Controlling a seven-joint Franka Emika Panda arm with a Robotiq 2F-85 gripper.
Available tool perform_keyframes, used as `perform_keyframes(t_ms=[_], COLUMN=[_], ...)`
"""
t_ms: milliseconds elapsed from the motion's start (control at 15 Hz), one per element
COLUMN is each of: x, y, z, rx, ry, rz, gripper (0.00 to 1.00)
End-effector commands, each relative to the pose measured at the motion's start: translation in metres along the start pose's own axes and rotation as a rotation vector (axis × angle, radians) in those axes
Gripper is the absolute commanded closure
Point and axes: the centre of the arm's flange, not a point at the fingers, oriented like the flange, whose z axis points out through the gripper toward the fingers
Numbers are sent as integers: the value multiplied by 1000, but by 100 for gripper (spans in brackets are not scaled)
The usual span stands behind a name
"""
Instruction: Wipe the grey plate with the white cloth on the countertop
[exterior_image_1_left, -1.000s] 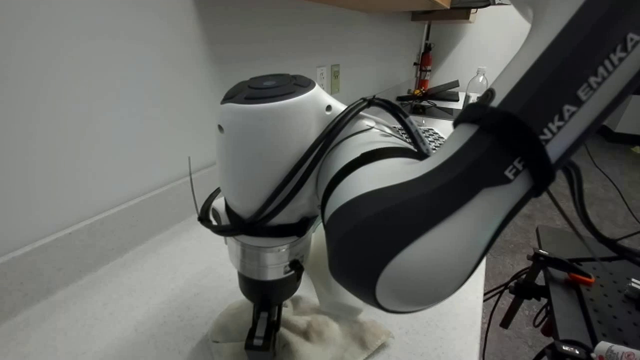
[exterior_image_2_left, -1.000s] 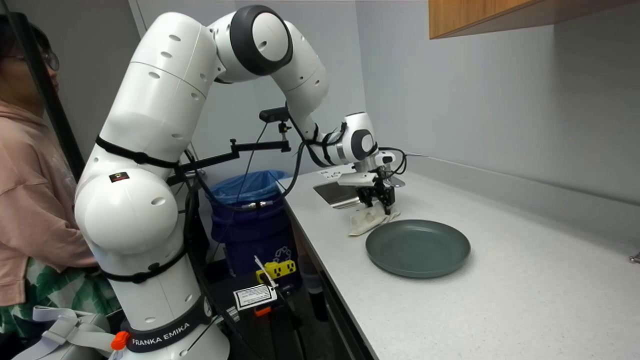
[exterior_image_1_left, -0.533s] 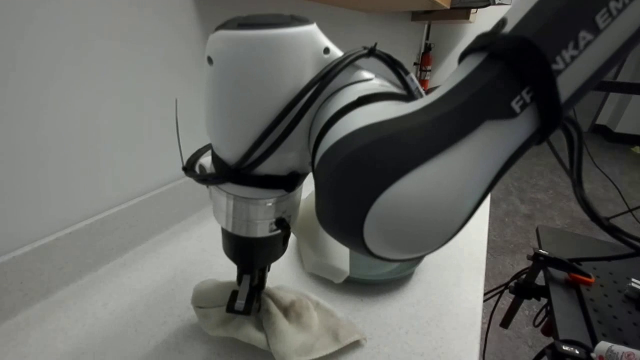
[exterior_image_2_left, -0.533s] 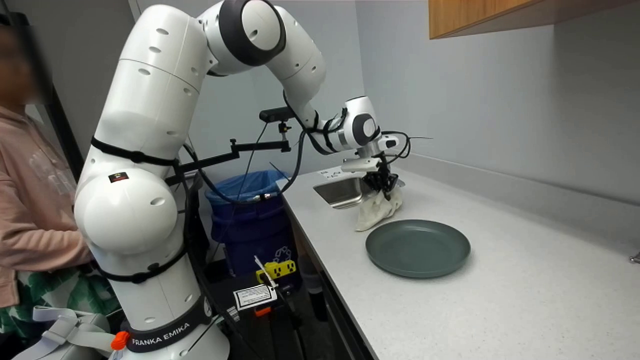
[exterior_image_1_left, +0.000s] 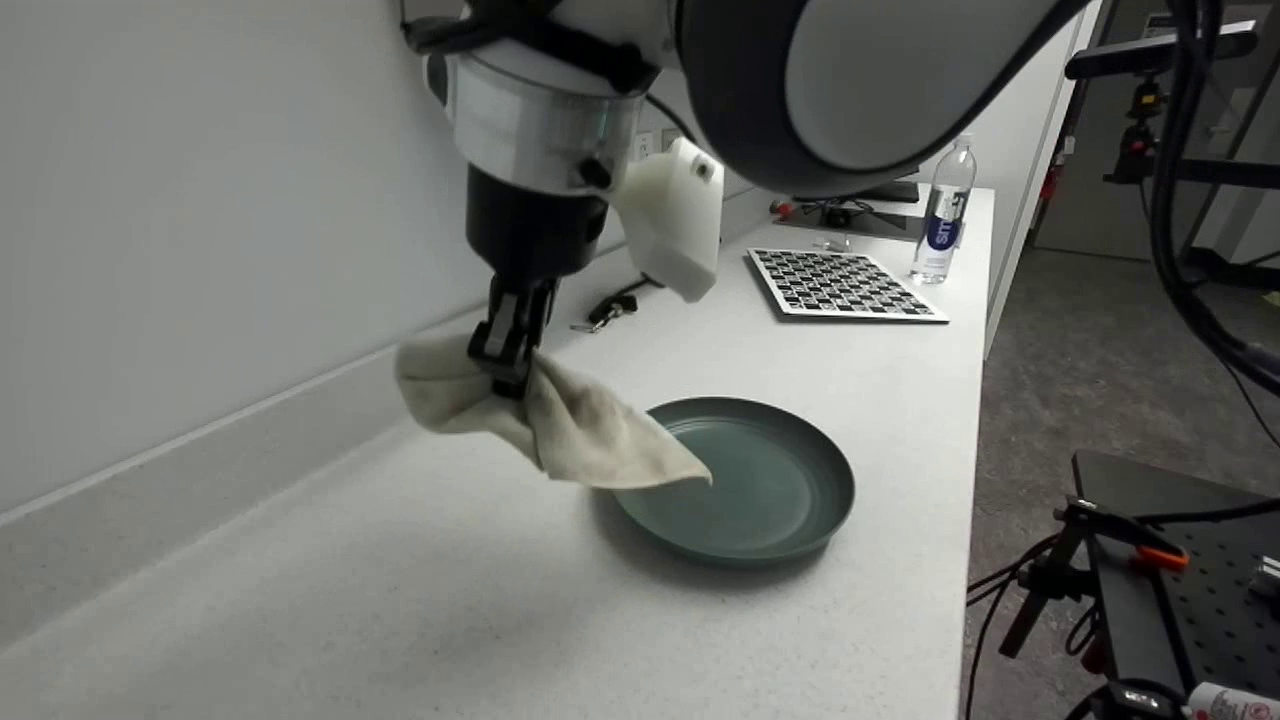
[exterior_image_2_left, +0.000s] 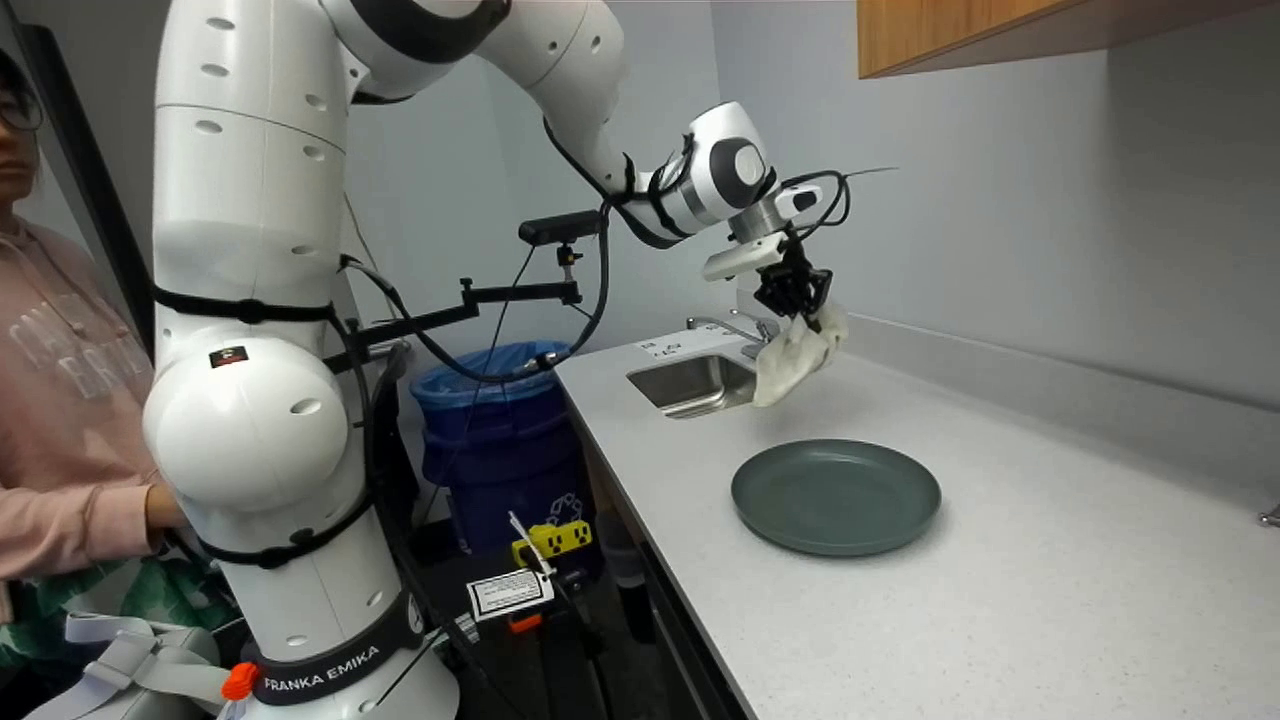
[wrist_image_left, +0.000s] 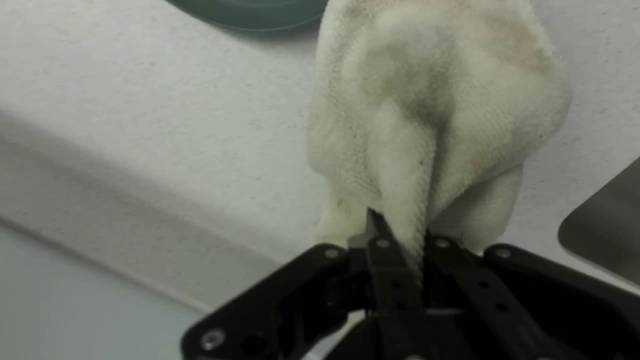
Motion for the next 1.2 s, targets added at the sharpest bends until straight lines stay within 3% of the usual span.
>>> perform_keyframes(t_ms=[0,200,600,1133], x=[-28,-44,-84,-109], y=[49,84,125,123], z=[-30,-23,11,25], rx=[-99,-140,-90,-15], ry=[42,36,-53,-124], rz=[65,134,258,318], gripper=[98,98,98,98])
